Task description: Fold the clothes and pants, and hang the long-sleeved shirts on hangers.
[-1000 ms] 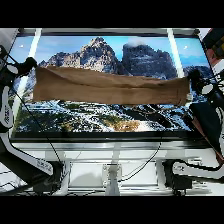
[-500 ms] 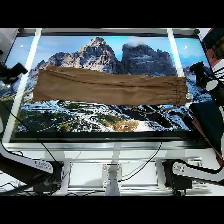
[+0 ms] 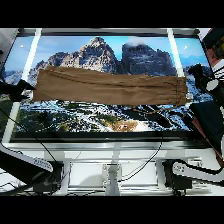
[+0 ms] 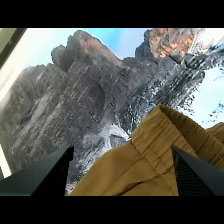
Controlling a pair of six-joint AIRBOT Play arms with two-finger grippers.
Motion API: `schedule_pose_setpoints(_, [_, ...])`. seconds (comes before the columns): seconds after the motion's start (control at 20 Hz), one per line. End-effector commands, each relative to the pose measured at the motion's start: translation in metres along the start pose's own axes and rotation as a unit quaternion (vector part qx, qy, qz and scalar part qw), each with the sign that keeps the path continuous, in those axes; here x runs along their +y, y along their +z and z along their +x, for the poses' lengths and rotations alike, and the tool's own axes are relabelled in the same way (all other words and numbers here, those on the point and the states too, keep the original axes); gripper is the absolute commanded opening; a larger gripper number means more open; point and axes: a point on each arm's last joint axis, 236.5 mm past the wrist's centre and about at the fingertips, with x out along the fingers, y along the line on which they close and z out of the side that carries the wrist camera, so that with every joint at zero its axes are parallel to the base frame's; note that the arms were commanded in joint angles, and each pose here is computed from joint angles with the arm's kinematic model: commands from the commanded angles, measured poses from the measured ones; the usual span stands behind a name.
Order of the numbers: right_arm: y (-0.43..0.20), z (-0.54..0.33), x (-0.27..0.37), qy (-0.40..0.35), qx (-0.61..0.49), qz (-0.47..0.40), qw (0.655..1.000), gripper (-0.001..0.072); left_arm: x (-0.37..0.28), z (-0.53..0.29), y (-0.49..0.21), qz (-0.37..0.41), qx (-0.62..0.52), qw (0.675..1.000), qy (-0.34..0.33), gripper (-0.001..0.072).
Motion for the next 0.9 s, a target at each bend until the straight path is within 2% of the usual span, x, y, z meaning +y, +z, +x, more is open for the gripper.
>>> schedule_pose_setpoints(0.0, [-0.001,0.000,0.000,-0.001,0.002,0.000,1.000,0.0692,-0.010,0.029,-0.002,-0.007,-0.005,1.000,-0.013,0.0702])
schedule_pose_setpoints(0.15, [-0.001,0.000,0.000,-0.001,0.002,0.000,1.000,0.0691,-0.025,0.047,0.001,-0.005,-0.018,0.999,-0.026,0.0699])
schedule_pose_setpoints(0.35, [-0.002,0.000,0.000,-0.001,0.004,-0.001,1.000,0.0691,-0.076,0.058,0.018,0.018,-0.064,0.993,-0.100,0.0691])
schedule_pose_setpoints(0.5, [-0.009,-0.001,-0.003,-0.008,0.020,-0.010,1.000,0.0690,-0.099,0.073,0.024,0.033,-0.095,0.990,-0.099,0.0690])
schedule_pose_setpoints(0.55, [-0.013,-0.001,-0.004,-0.010,0.027,-0.025,0.999,0.0690,-0.105,0.078,0.025,0.038,-0.101,0.989,-0.098,0.0638])
schedule_pose_setpoints(0.7, [-0.019,-0.007,-0.005,-0.012,0.045,-0.078,0.996,0.0688,-0.120,0.082,0.029,0.055,-0.123,0.986,-0.096,0.0131])
schedule_pose_setpoints(0.75, [-0.018,-0.011,-0.002,-0.010,0.046,-0.094,0.994,0.0670,-0.123,0.079,0.033,0.058,-0.129,0.985,-0.097,0.0028])
schedule_pose_setpoints(0.8, [-0.015,-0.018,0.001,-0.006,0.044,-0.108,0.993,0.0561,-0.128,0.072,0.037,0.065,-0.137,0.983,-0.100,0.0027])
schedule_pose_setpoints(0.85, [-0.010,-0.026,0.007,0.000,0.038,-0.123,0.992,0.0402,-0.133,0.061,0.042,0.076,-0.147,0.981,-0.103,0.0027])
